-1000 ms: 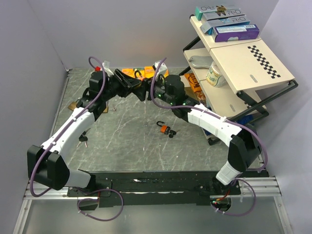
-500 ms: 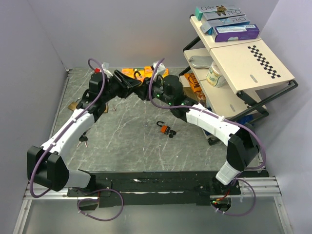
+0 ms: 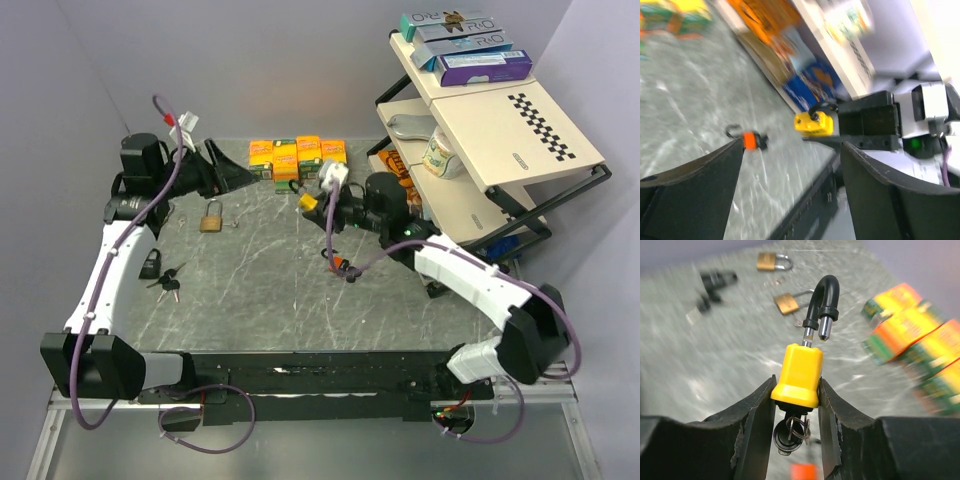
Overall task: Lock with the key
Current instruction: Lock the lock.
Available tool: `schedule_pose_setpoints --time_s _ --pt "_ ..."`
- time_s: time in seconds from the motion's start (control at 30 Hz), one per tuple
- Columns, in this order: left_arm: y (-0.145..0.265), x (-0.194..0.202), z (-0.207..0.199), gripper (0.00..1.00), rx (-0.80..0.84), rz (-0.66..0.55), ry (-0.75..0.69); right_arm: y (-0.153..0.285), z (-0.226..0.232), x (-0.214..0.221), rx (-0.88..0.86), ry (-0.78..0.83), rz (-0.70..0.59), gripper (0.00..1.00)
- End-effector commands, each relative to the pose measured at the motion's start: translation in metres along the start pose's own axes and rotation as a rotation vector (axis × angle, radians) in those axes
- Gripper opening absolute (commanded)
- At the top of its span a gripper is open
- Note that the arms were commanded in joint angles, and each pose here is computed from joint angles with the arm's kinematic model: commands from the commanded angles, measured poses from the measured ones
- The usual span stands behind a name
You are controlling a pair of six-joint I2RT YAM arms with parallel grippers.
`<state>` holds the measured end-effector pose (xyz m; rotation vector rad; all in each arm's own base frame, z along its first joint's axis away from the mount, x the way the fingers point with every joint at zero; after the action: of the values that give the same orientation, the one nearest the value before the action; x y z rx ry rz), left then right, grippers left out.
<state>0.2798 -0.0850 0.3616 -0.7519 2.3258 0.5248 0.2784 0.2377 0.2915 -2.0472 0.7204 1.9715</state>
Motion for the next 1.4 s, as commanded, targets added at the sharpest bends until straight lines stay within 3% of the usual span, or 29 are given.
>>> schedule_pose_setpoints --time_s 0.0,0.13,0.23,0.37,0.57,0.67,0.77,0.83,0.87,0.9,0.97,1.07,1.1,1.2,1.3,1.37 --pt "0.012 0.012 -0.018 0.83 0.212 0.229 -0.092 0.024 0.004 -0.028 -0.003 0.588 -0.106 0.00" --pt "0.003 0.018 -0.034 0.81 0.239 0.262 -0.149 0.031 0.005 -0.030 -0.037 0.762 -0.100 0.00" --pt "-0.007 0.022 -0.048 0.73 0.248 0.275 -0.187 0.031 0.012 -0.031 -0.056 0.834 -0.112 0.00" --pt "-0.018 0.033 -0.053 0.65 0.235 0.301 -0.240 0.033 0.021 -0.031 -0.083 0.862 -0.131 0.00" --pt "-0.025 0.050 -0.043 0.50 0.249 0.400 -0.175 0.037 0.027 -0.031 -0.056 0.938 -0.162 0.00" --pt "-0.027 0.063 -0.035 0.38 0.232 0.472 -0.188 0.039 0.029 -0.037 -0.051 0.936 -0.184 0.00" --pt "-0.026 0.071 -0.034 0.34 0.211 0.506 -0.271 0.039 0.029 -0.040 -0.059 0.894 -0.185 0.00" --pt "-0.024 0.076 -0.035 0.38 0.204 0.511 -0.359 0.039 0.031 -0.041 -0.072 0.860 -0.189 0.00" --pt "-0.023 0.077 -0.033 0.44 0.149 0.501 -0.403 0.039 0.033 -0.043 -0.090 0.829 -0.201 0.00" --pt "-0.022 0.078 -0.030 0.62 0.148 0.494 -0.485 0.039 0.034 -0.044 -0.102 0.807 -0.199 0.00" --pt "-0.017 0.079 -0.023 0.69 0.074 0.449 -0.561 0.041 0.037 -0.048 -0.149 0.759 -0.198 0.00" --pt "-0.008 0.083 -0.020 0.62 0.074 0.419 -0.640 0.045 0.042 -0.050 -0.232 0.640 -0.188 0.00" --pt "-0.001 0.082 -0.021 0.52 0.084 0.394 -0.652 0.046 0.047 -0.049 -0.291 0.601 -0.188 0.00" --pt "0.015 0.075 -0.020 0.39 0.164 0.274 -0.679 0.051 0.054 -0.053 -0.400 0.433 -0.147 0.00" --pt "0.033 0.067 -0.020 0.33 0.286 0.184 -0.711 0.057 0.059 -0.059 -0.505 0.311 -0.104 0.00" --pt "0.038 0.066 -0.023 0.34 0.357 0.186 -0.774 0.060 0.060 -0.061 -0.537 0.275 -0.091 0.00"
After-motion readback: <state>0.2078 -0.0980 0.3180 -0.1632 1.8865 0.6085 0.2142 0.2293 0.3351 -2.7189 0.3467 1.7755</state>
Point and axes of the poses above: each gripper's point midway between its finger pads, its own y axis back along the fingers, its own z axis along the line the jaws close on, x = y × z, the point moved 10 cm from there along y, back along the fingers
